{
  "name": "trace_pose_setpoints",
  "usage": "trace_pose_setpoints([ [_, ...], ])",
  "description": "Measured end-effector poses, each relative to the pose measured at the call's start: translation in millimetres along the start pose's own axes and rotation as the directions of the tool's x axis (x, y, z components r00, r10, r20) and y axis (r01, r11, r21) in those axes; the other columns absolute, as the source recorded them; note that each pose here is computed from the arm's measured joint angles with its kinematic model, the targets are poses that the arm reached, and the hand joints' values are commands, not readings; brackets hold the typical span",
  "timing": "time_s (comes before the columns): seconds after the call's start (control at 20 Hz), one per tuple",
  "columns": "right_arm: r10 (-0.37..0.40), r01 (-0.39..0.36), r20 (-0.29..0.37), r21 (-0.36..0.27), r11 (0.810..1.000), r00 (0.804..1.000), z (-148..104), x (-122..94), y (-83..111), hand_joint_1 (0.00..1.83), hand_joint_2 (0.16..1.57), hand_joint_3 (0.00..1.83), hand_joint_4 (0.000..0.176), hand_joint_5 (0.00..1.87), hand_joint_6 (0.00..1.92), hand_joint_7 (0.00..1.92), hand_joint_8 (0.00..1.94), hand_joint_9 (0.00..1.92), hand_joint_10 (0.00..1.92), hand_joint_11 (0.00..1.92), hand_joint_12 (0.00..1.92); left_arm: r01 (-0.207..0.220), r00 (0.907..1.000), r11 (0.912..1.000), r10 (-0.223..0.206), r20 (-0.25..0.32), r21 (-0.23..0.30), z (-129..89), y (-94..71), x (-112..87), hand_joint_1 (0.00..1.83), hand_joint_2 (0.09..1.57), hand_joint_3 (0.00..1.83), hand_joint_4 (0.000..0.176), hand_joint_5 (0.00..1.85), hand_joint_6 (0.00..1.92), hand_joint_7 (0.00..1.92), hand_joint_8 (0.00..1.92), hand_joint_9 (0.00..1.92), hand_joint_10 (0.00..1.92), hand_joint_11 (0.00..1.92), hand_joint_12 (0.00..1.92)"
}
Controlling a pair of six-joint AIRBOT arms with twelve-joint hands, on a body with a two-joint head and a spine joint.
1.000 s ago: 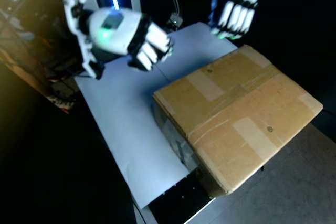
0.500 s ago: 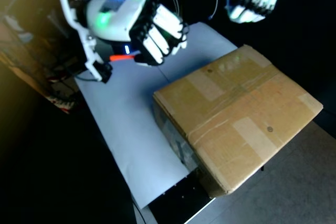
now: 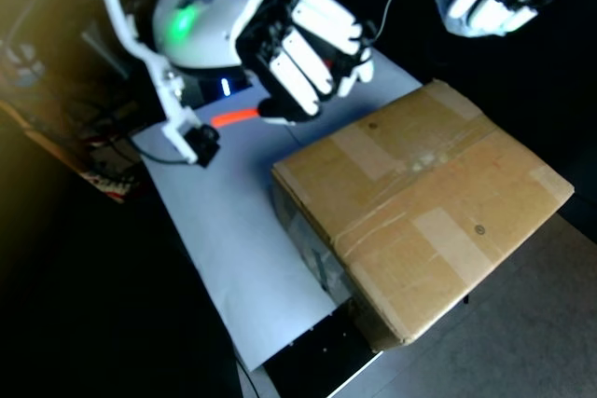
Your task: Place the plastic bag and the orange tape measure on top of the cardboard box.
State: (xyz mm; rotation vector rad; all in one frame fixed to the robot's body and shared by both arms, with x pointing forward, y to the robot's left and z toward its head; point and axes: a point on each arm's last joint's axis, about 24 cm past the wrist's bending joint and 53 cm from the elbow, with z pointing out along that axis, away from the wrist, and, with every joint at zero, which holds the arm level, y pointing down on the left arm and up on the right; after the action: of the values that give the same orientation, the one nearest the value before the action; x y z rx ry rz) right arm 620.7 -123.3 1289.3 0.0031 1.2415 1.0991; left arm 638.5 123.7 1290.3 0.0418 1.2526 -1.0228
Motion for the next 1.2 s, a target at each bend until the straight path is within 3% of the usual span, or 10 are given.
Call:
trace_pose_setpoints([
  [0.1,-0.006,0.007,0.017,-0.004,1.0,1.0,7,-3,-5.2,1.2,1.05,0.0,0.0,1.12,0.77,1.37,1.94,1.6,1.92,1.63,1.92,0.002,1.0,1.0,-0.002,0.009,0.002,12,3.1,-0.5,1.19,1.18,0.0,0.0,0.92,1.08,0.77,1.33,0.69,1.11,0.5,1.69],
  [0.15,-0.009,0.009,0.023,-0.005,1.0,1.0,12,-2,-8.5,1.2,1.06,0.0,0.0,1.09,0.82,1.29,1.53,1.47,1.61,1.45,1.81,-0.003,1.0,1.0,0.003,0.004,-0.005,16,7.3,0.2,1.19,1.19,0.0,0.0,0.9,1.15,0.75,1.31,0.66,1.07,0.44,1.7],
  [0.25,-0.018,0.018,0.029,0.001,1.0,0.999,25,-3,-17.7,1.2,1.08,0.0,0.0,1.03,0.91,1.3,1.28,1.45,1.44,1.39,1.7,-0.009,0.9998,0.9997,0.008,-0.02,-0.022,25,15.7,5.9,1.36,1.19,0.0,0.0,0.88,0.92,0.79,1.31,0.78,1.55,0.62,1.82],
  [0.3,-0.024,0.024,0.032,0.004,1.0,0.999,28,-2,-21.9,1.24,1.15,0.0,0.0,0.94,0.82,0.96,1.44,1.19,1.62,1.17,1.83,-0.013,0.9998,0.9996,0.012,-0.016,-0.024,29,18.5,5.0,1.26,1.19,0.0,0.0,0.86,0.92,0.82,1.46,0.8,1.58,0.77,1.9],
  [0.35,-0.029,0.028,0.033,0.008,1.0,0.999,32,-2,-26.5,1.25,1.16,0.0,0.0,1.05,0.7,0.78,1.53,0.64,1.63,0.4,1.91,-0.015,0.9998,0.9995,0.015,-0.012,-0.027,37,22.0,4.7,1.34,1.17,0.0,0.0,0.85,0.93,0.84,1.29,0.87,1.47,0.78,1.73],
  [0.5,-0.045,0.044,0.03,0.023,0.999,0.999,39,2,-40.0,1.23,1.2,0.01,0.0,0.86,0.92,0.79,1.61,0.97,1.91,1.04,1.92,-0.014,0.9999,0.9994,0.014,-0.009,-0.032,51,27.8,9.0,1.37,1.18,0.0,0.0,0.78,1.01,0.84,1.29,0.87,1.46,0.79,1.66],
  [0.65,-0.058,0.056,0.039,0.029,0.998,0.998,45,3,-49.2,1.37,1.16,0.0,0.0,0.87,0.9,0.91,1.23,0.84,1.49,0.89,1.77,-0.008,0.9988,0.9992,0.006,-0.049,-0.04,63,33.4,32.7,1.35,1.21,0.0,0.0,0.79,1.09,0.77,1.34,0.73,1.58,0.62,1.79],
  [0.75,-0.057,0.056,0.033,0.032,0.998,0.998,48,7,-52.2,1.37,1.16,0.0,0.0,0.83,0.9,0.9,1.22,0.85,1.49,0.99,1.67,-0.006,0.997,0.9988,0.002,-0.078,-0.049,69,37.1,46.0,1.36,1.18,0.0,0.0,0.83,1.22,0.87,1.14,0.71,1.46,0.52,1.62],
  [0.95,-0.043,0.042,0.016,0.029,0.999,0.999,54,23,-53.2,1.3,1.11,0.0,0.0,0.99,0.77,1.03,1.17,1.06,1.43,0.96,1.72,-0.006,0.9919,0.9976,-0.003,-0.127,-0.069,70,44.6,67.0,1.36,1.19,0.0,0.0,0.81,1.06,0.82,1.26,0.75,1.54,0.63,1.7],
  [1.2,-0.026,0.029,-0.038,0.083,0.996,0.999,43,49,-74.0,1.38,1.13,0.0,0.0,0.87,0.91,0.95,1.13,0.92,1.37,0.97,1.65,-0.013,0.9796,0.9945,-0.009,-0.201,-0.104,65,57.4,94.6,1.34,1.23,0.0,0.0,0.68,1.19,0.75,1.37,0.72,1.62,0.63,1.8],
])
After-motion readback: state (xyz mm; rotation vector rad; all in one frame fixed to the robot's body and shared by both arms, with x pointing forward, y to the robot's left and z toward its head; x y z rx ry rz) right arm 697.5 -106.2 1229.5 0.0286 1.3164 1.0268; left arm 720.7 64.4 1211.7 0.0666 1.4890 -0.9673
